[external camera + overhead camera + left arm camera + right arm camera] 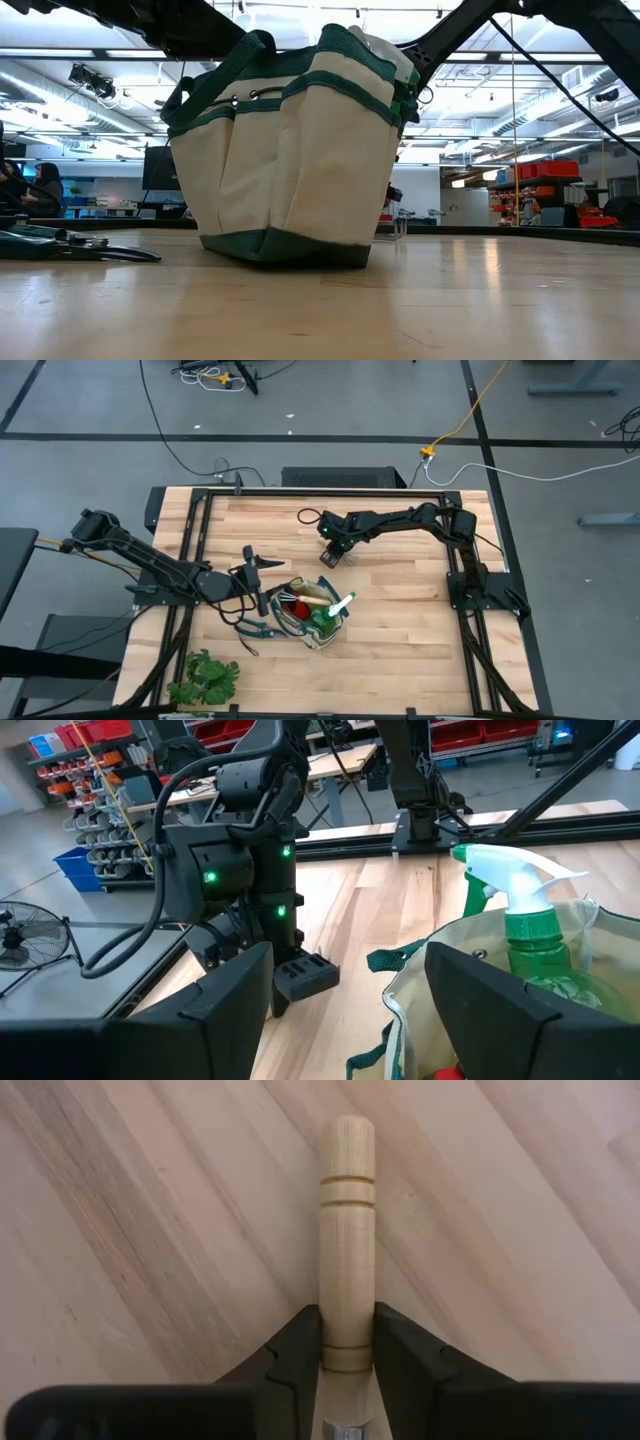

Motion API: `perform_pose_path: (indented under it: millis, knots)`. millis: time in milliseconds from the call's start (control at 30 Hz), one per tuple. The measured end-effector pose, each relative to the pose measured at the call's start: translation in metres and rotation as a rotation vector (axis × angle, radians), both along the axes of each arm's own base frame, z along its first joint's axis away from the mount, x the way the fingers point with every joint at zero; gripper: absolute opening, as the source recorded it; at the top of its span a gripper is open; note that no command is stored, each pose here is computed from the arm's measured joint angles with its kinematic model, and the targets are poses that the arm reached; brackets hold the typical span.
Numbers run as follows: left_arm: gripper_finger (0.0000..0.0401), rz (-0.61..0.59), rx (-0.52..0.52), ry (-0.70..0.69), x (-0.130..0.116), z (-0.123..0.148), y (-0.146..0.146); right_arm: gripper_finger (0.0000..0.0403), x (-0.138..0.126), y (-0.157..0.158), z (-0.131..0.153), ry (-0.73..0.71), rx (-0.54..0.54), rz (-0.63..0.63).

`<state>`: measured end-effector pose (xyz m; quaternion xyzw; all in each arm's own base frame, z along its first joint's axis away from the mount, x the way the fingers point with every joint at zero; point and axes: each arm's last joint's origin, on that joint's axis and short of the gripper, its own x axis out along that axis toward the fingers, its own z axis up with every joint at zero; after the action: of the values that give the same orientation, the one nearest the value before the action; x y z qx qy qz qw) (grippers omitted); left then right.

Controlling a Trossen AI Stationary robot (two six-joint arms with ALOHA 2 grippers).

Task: Pick & Place Garden tools in Gardening bag
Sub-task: Put the brown hand rake into the gardening bag

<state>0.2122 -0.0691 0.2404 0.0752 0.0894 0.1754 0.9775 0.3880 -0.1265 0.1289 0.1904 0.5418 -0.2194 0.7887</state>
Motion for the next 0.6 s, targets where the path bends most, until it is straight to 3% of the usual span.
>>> perform_pose_path:
  millis: [333,600]
  knots:
    - [0.0270,0.000,0.000,0.000,0.0000,0.0000,0.0000,0.0093,0.0000,0.0000,-0.0005,0.000,0.000,-0.001]
    - [0.0270,0.000,0.000,0.000,0.0000,-0.0001,0.0001,0.0044,0.0001,0.0004,-0.0009,-0.003,0.016,0.013]
